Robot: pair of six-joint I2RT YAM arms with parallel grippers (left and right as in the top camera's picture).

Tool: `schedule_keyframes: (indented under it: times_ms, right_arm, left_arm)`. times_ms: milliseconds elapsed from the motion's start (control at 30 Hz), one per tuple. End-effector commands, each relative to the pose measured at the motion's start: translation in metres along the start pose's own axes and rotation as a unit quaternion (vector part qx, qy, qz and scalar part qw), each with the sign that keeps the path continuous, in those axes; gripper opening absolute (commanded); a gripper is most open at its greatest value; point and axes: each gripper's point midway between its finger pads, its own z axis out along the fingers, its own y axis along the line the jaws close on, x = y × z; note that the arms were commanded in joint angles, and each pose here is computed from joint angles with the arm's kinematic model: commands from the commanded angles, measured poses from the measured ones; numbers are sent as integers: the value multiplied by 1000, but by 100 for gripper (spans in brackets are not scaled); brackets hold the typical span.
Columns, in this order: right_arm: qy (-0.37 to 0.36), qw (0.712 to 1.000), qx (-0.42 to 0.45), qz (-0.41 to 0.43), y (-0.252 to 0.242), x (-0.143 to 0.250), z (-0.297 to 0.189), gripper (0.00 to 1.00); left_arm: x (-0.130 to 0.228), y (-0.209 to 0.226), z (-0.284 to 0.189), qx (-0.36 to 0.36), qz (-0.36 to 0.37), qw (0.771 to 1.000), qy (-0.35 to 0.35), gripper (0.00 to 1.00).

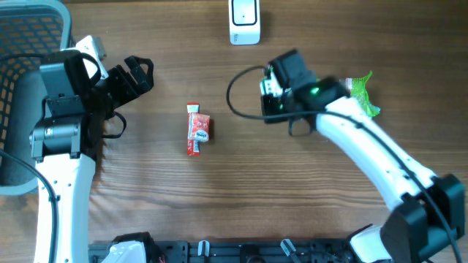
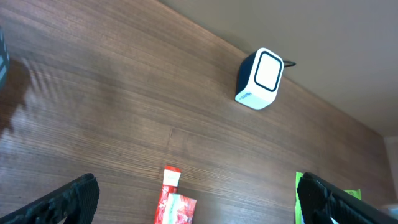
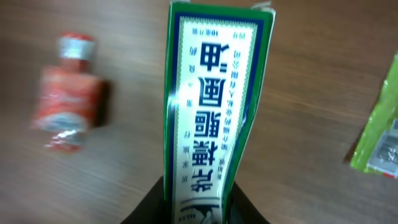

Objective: Scan the item barcode
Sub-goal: 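Hold the green box in front of the white scanner with the right gripper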

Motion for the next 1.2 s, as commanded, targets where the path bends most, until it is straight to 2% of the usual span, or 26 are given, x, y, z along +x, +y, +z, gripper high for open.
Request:
schedule_keyframes:
  times_ms: [0, 167, 333, 500, 800, 967, 1167]
  right_arm:
    - [-45, 994, -97, -35, 39, -38, -59, 20]
    - [-79, 985, -143, -50, 69, -82, -113, 20]
    - [-85, 971, -216, -62, 101, -121, -117, 21]
    - [-75, 949, -304, -38, 108, -161, -72, 21]
    - [-92, 900, -425, 27, 58, -226, 38, 20]
    - [-105, 888, -445, 57, 25, -240, 79, 20]
    - [-95, 865, -486, 84, 10, -242, 110, 21]
  left_arm:
    - [0, -1, 1, 5, 9, 1000, 3, 100]
    - [0, -1, 1, 5, 9, 1000, 3, 100]
    - [0, -1, 1, 5, 9, 1000, 3, 100]
    - [0, -1, 1, 5, 9, 1000, 3, 100]
    - [0, -1, 1, 5, 9, 1000, 3, 100]
    - [0, -1, 1, 5, 9, 1000, 3, 100]
    - [0, -1, 1, 5, 9, 1000, 3, 100]
